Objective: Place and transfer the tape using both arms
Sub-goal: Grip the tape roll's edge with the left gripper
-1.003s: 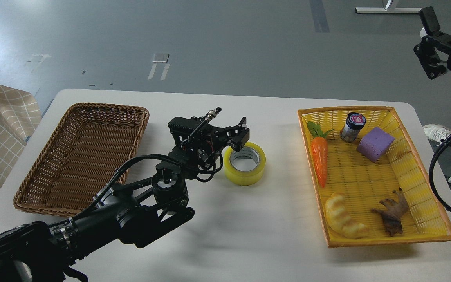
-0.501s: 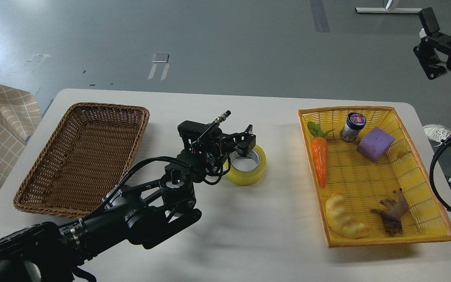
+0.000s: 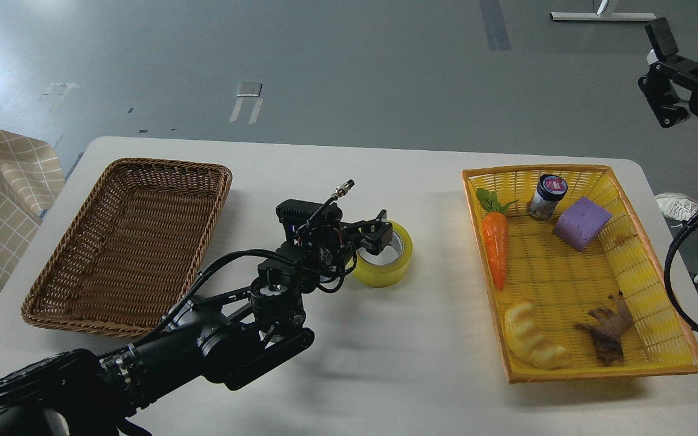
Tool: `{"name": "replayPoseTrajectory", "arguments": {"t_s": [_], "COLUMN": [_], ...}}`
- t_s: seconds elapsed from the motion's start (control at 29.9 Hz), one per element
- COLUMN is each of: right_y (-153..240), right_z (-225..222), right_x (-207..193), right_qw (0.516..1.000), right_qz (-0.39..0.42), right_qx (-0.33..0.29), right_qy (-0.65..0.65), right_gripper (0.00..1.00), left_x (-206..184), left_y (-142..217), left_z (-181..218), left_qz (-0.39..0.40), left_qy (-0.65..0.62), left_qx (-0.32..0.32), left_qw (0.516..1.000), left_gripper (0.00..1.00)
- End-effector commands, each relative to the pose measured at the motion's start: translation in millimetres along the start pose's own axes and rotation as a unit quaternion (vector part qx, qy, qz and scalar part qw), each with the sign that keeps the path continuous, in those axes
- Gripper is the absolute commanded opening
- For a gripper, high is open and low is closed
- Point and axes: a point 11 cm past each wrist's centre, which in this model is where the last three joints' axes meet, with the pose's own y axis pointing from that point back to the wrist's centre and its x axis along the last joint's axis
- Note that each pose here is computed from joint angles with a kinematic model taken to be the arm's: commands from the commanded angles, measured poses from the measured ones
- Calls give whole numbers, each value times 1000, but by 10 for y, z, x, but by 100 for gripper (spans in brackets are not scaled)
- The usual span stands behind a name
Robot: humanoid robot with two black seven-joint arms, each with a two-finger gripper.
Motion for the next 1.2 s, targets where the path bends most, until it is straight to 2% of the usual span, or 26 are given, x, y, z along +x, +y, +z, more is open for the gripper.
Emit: {"name": "replayPoseTrajectory", "arguments": {"t_s": [0.0, 0.37, 0.6, 1.07, 1.17], "right_y": [7, 34, 39, 81, 82], "right_z": [5, 28, 29, 64, 65], "right_x": [1, 5, 8, 12, 16], "right_qw": [1000, 1000, 1000, 1000, 1000], "right_qz": [1, 3, 3, 6, 7], "right_qx": [-1, -5, -6, -11, -11], "right_qy": [0, -1, 0, -3, -3], "right_gripper": [100, 100, 100, 100, 100], "left_x": [-40, -59, -213, -294, -309], "left_y": [4, 6, 37, 32, 34], "left_z": [-9, 102, 168, -73, -88], "left_qz": [-10, -15, -30, -40, -42], "left_qy": [26, 42, -3, -9, -9], "left_qx": [-1, -12, -26, 0, 2], "left_qw": [1000, 999, 999, 999, 999], "left_gripper": [98, 98, 98, 97, 94]}}
